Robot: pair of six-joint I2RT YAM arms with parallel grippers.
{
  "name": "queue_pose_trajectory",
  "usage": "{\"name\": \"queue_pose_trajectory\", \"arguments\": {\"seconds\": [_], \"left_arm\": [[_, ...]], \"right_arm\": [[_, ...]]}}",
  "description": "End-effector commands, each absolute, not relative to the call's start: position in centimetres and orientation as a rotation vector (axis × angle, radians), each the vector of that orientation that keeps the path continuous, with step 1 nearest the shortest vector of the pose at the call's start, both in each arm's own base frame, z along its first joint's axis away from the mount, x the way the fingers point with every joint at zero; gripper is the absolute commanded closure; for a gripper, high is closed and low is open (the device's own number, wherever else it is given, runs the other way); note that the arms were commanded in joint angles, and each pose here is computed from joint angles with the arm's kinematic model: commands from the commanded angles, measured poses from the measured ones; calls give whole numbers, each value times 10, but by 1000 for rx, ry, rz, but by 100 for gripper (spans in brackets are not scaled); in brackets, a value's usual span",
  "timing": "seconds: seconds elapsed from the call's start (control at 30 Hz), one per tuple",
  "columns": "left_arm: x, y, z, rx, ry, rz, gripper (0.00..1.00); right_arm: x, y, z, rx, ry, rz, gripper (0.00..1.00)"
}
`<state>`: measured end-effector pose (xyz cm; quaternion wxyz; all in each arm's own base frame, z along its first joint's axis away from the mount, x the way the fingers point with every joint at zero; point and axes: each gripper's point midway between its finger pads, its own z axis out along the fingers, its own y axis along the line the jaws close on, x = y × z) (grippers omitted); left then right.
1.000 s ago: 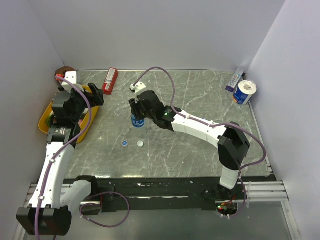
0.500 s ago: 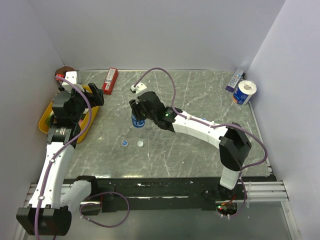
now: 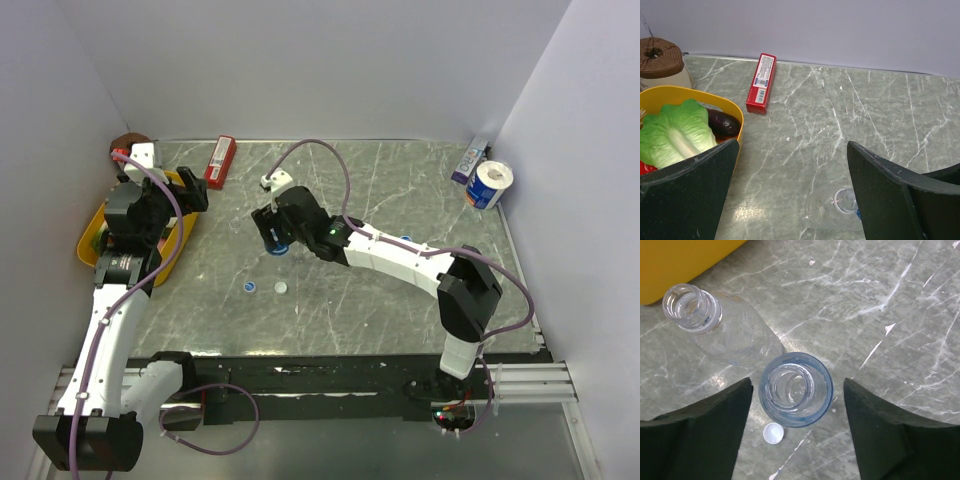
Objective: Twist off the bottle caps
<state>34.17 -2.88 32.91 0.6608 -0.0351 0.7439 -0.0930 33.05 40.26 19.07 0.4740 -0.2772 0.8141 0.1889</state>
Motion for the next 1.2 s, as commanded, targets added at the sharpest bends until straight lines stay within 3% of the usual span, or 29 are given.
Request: {"name": "queue_pose_trajectory", "arguments": {"seconds": [0.0,0.13,0.33,0.57,0.77,1.0,1.17], "left_arm": [[341,-29,333,-77,1665,-205,4],[340,-28,334,-80,1662,-199,4],[340,-27,334,-77,1658,-192,4],[334,-38,343,-13,1616,-237,4],[328,-54,349,58,1575,-287,4],[328,-62,344,81,1587,-316,4],[329,-61,342,83,1592,-304,4]], "right_arm": [[332,404,226,-659,1918,469,16],[336,405,246,-642,1878,474,8],[330,386,299,-595,1787,482,8],[309,313,348,-528,1755,405,9],[307,220,333,-421,1969,359,15],[285,119,292,-236,2229,168,16],[271,100,266,-190,2321,145,16]]}}
